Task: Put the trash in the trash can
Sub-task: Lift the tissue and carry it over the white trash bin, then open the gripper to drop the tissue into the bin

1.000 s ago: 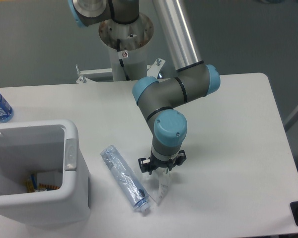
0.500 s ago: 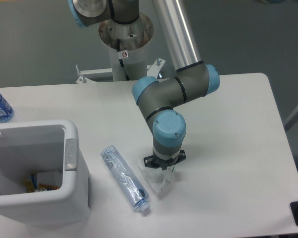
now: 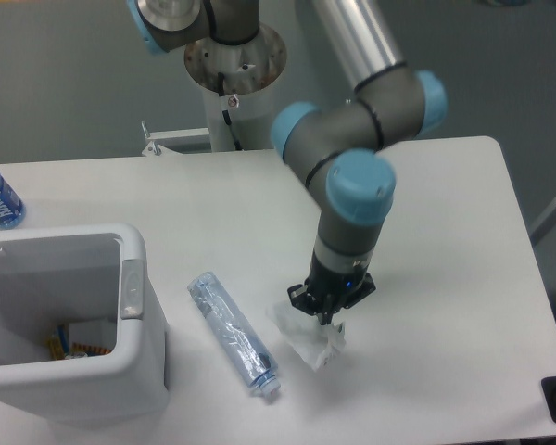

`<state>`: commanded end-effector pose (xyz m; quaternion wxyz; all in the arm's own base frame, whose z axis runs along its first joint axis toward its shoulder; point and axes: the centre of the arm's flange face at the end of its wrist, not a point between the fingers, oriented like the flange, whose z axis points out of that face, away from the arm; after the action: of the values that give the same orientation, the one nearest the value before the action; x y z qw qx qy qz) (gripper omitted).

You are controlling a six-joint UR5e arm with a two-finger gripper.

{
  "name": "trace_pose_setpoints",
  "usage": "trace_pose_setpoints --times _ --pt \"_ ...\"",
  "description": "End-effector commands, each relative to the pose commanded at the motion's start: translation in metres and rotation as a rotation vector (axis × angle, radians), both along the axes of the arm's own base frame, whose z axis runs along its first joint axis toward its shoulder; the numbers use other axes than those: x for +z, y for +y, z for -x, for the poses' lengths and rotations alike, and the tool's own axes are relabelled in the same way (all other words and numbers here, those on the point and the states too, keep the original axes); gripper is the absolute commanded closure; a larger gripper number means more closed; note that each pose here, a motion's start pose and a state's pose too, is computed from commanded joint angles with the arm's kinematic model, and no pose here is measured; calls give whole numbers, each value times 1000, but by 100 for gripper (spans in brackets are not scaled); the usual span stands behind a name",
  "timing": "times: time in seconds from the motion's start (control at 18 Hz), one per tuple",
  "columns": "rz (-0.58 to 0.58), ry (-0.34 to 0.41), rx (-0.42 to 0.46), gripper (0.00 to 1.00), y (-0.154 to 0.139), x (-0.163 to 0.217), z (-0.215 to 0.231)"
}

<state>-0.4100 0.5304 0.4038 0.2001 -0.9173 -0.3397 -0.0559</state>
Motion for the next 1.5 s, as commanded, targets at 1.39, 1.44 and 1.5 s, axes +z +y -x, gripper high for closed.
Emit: trace_pose_setpoints --times 1.39,1.44,1.5 --pt "-192 -33 -233 83 90 124 -285" --pt "-188 -35 -235 73 92 121 -285" --pt "-187 -33 -242 47 93 120 -286"
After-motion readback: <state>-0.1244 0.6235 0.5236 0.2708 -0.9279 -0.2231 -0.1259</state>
